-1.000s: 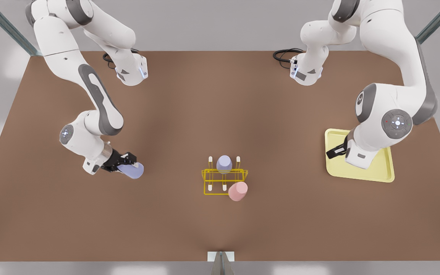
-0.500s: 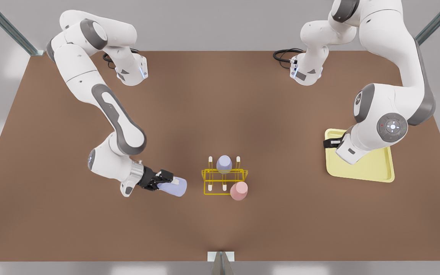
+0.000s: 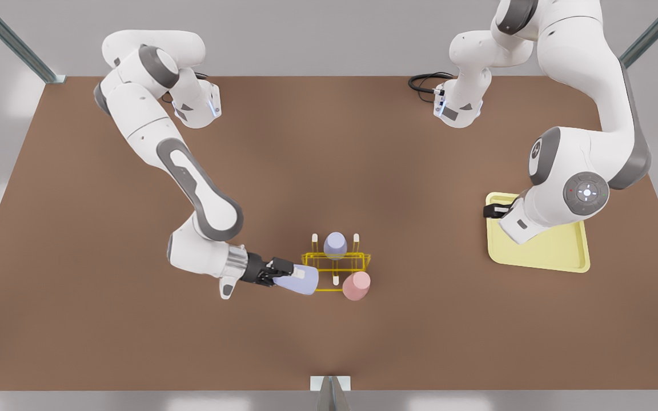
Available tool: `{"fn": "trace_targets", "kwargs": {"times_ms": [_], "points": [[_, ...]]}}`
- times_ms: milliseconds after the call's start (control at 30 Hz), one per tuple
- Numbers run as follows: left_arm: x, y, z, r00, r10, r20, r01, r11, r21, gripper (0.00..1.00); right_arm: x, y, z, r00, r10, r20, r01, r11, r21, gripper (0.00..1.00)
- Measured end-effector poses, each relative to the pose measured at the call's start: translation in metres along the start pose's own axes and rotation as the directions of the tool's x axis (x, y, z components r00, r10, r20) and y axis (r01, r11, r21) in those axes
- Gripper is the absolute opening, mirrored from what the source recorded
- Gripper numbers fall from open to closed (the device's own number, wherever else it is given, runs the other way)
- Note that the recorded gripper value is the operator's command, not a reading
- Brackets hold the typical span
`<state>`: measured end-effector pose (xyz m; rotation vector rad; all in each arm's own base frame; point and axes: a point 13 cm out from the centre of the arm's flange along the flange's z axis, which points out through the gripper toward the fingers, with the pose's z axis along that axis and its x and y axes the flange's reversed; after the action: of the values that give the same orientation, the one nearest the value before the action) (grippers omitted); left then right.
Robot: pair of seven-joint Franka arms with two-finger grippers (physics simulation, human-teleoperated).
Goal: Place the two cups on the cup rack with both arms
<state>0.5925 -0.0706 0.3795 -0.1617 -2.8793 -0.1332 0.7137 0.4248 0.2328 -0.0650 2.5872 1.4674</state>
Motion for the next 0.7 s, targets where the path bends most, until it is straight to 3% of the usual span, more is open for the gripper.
{"fn": "trace_targets", "kwargs": {"times_ms": [467, 500, 533, 700], "points": [[-0.001, 0.001, 0.002, 0.998, 0.055, -0.005, -0.055, 0.998, 0.002, 1.0, 0.009, -0.017, 0.024, 1.0, 0.007, -0.016, -0.006, 1.0, 0.014, 0.82], [-0.001, 0.001, 0.002, 0.998, 0.058, -0.005, -0.058, 0.998, 0.002, 1.0, 0.009, -0.019, 0.025, 1.0, 0.006, -0.016, -0.006, 1.0, 0.017, 0.84], [-0.001, 0.001, 0.003, 0.998, 0.06, -0.005, -0.06, 0.998, 0.003, 1.0, 0.009, -0.019, 0.026, 1.0, 0.005, -0.017, -0.004, 1.0, 0.018, 1.0], [-0.001, 0.001, 0.003, 0.997, 0.071, -0.005, -0.071, 0.997, 0.003, 1.0, 0.001, -0.005, 0.029, 1.0, -0.011, -0.003, 0.011, 1.0, 0.006, 1.0]]}}
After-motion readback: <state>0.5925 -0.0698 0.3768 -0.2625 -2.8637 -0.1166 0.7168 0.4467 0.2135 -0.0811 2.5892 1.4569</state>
